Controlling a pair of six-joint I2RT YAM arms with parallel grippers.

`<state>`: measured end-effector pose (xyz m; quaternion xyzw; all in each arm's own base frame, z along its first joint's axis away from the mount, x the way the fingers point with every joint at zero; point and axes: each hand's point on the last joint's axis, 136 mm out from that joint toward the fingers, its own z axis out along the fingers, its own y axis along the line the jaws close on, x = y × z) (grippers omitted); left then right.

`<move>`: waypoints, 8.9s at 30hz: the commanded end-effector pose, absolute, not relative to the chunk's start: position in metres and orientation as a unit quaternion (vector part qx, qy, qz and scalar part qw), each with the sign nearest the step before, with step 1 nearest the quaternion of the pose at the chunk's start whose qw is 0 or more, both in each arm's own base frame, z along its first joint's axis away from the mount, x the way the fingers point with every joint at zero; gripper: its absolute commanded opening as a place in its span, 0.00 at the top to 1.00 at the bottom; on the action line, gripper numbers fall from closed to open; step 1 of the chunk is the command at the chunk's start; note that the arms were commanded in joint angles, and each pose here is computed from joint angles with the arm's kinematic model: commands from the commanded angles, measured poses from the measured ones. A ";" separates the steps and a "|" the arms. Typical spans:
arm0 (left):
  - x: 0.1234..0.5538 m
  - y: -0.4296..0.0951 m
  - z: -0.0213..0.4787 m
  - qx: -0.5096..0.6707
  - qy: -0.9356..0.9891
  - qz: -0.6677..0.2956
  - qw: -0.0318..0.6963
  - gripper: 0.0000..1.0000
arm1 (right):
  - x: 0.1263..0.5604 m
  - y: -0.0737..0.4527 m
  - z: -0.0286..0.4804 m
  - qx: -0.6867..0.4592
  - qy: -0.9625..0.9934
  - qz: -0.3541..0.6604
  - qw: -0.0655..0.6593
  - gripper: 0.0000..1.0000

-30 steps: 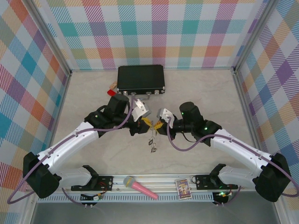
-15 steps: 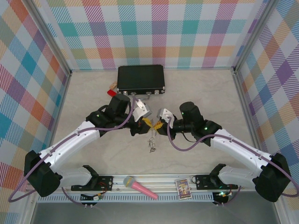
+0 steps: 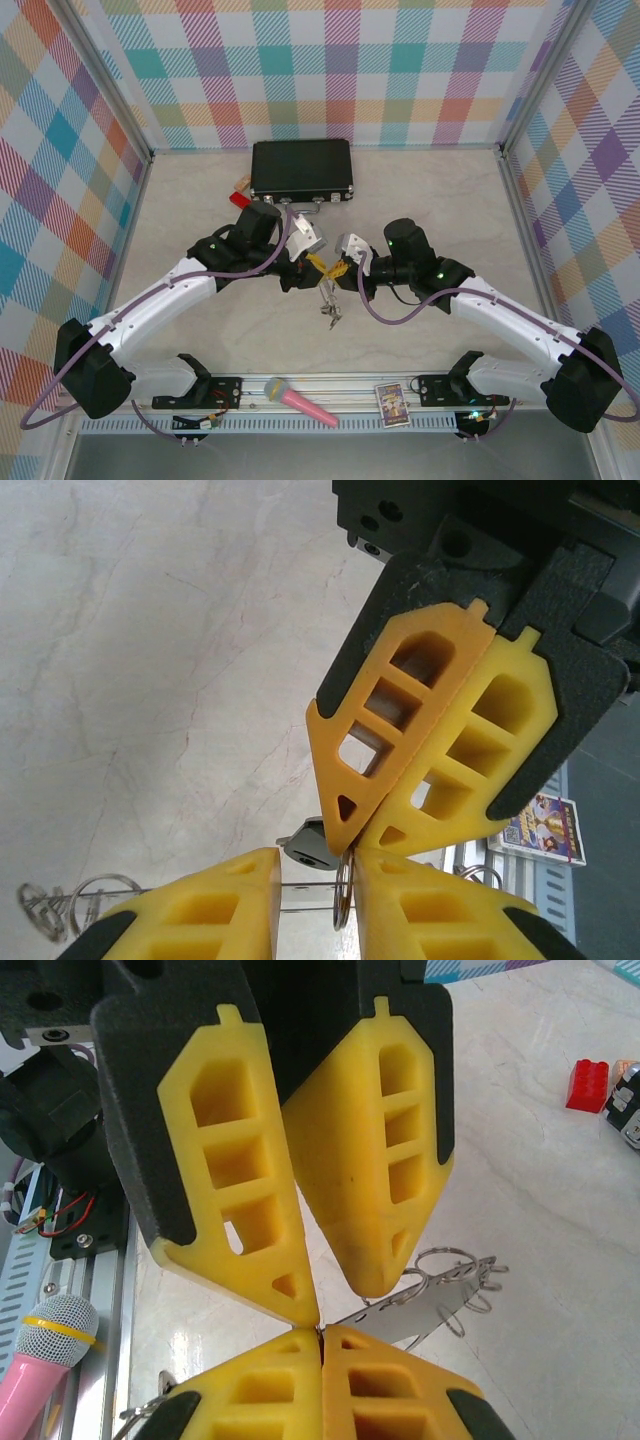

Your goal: Put the keys on the keyring

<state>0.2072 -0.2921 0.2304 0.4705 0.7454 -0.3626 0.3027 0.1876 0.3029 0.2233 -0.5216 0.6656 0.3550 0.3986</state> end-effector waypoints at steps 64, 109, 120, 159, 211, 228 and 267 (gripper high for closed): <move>0.221 -0.302 0.364 0.310 0.550 -0.515 0.581 1.00 | 0.214 0.262 0.311 -0.385 0.626 0.315 0.601 0.65; 0.208 -0.307 0.360 0.331 0.545 -0.528 0.560 1.00 | 0.212 0.275 0.354 -0.378 0.586 0.495 0.518 0.76; 0.207 -0.310 0.361 0.334 0.543 -0.531 0.558 1.00 | 0.213 0.279 0.347 -0.385 0.589 0.509 0.496 0.84; 0.196 -0.290 0.266 0.471 0.729 -0.352 0.349 0.77 | 0.202 0.291 0.291 -0.491 0.611 0.415 0.461 1.00; 0.192 -0.291 0.263 0.488 0.713 -0.365 0.346 0.81 | 0.182 0.310 0.278 -0.533 0.602 0.408 0.433 1.00; 0.193 -0.287 0.255 0.490 0.725 -0.350 0.335 0.82 | 0.182 0.310 0.278 -0.531 0.602 0.408 0.435 1.00; 0.211 -0.297 0.330 0.404 0.627 -0.420 0.516 1.00 | 0.215 0.261 0.295 -0.406 0.627 0.299 0.594 0.66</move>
